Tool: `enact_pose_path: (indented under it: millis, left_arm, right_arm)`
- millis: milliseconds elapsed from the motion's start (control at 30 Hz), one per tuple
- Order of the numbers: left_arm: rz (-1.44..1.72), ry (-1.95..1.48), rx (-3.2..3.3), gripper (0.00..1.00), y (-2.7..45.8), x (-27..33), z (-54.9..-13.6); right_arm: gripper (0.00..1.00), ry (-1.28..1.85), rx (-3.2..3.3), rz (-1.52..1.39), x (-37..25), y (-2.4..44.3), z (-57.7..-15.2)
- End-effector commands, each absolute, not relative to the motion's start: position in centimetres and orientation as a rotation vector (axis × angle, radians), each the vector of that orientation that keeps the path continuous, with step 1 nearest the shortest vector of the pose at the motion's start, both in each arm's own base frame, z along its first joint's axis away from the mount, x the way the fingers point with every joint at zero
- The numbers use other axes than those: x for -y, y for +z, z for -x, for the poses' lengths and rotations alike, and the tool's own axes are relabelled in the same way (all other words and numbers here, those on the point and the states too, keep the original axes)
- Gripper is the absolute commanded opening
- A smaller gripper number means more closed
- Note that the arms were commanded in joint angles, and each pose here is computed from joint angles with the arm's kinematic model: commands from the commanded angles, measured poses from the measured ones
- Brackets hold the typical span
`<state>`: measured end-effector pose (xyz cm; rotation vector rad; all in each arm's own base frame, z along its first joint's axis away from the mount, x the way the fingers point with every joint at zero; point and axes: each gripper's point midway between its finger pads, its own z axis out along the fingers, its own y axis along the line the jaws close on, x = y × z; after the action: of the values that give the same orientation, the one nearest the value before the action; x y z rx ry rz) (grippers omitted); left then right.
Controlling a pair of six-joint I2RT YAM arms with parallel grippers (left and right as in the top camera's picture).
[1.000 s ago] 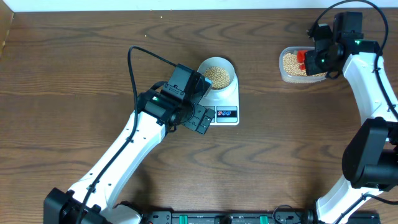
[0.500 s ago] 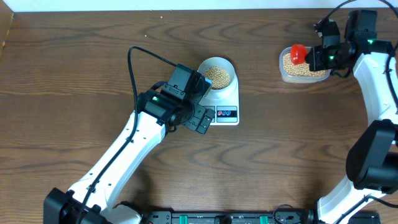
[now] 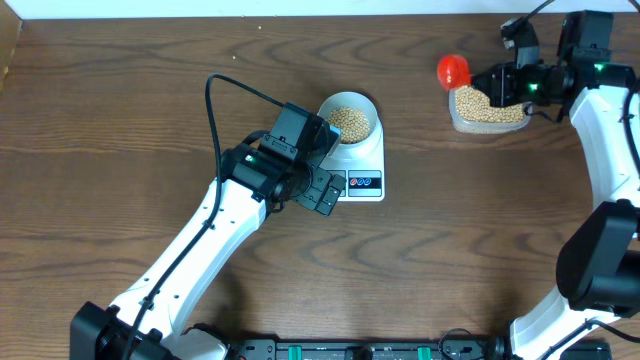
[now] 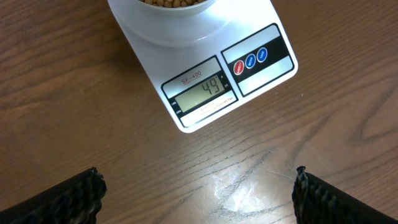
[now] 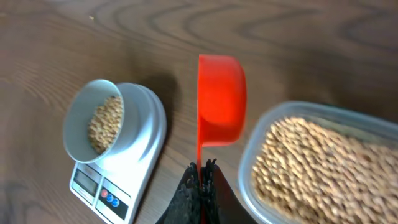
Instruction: Scoop item into bowl and weigh 50g on scale
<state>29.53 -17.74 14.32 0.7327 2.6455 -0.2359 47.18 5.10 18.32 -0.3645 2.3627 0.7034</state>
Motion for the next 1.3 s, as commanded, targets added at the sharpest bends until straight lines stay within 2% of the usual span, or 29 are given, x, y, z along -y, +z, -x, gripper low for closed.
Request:
enact_pose_path:
  millis: [0, 533, 967, 1267]
  left_arm:
    - [-0.743, -0.220, -2.631, 0.98, 14.6, 17.5, -29.7]
    - [-0.743, -0.220, -2.632, 0.98, 14.6, 17.5, -29.7]
    - [-0.743, -0.220, -2.632, 0.98, 14.6, 17.5, -29.7]
    - [-0.743, -0.220, -2.632, 0.98, 14.6, 17.5, -29.7]
  right_arm:
    - [0.01, 0.764, -2.263, 0.465, -8.3, 21.4, -47.1]
    - [0.01, 0.718, -2.137, 0.834, -18.2, 21.7, -45.7]
    - [0.01, 0.409, -2.068, 1.200, -20.8, 19.4, -44.2]
    - [0.01, 0.339, -1.939, 1.383, -22.0, 19.3, -43.6]
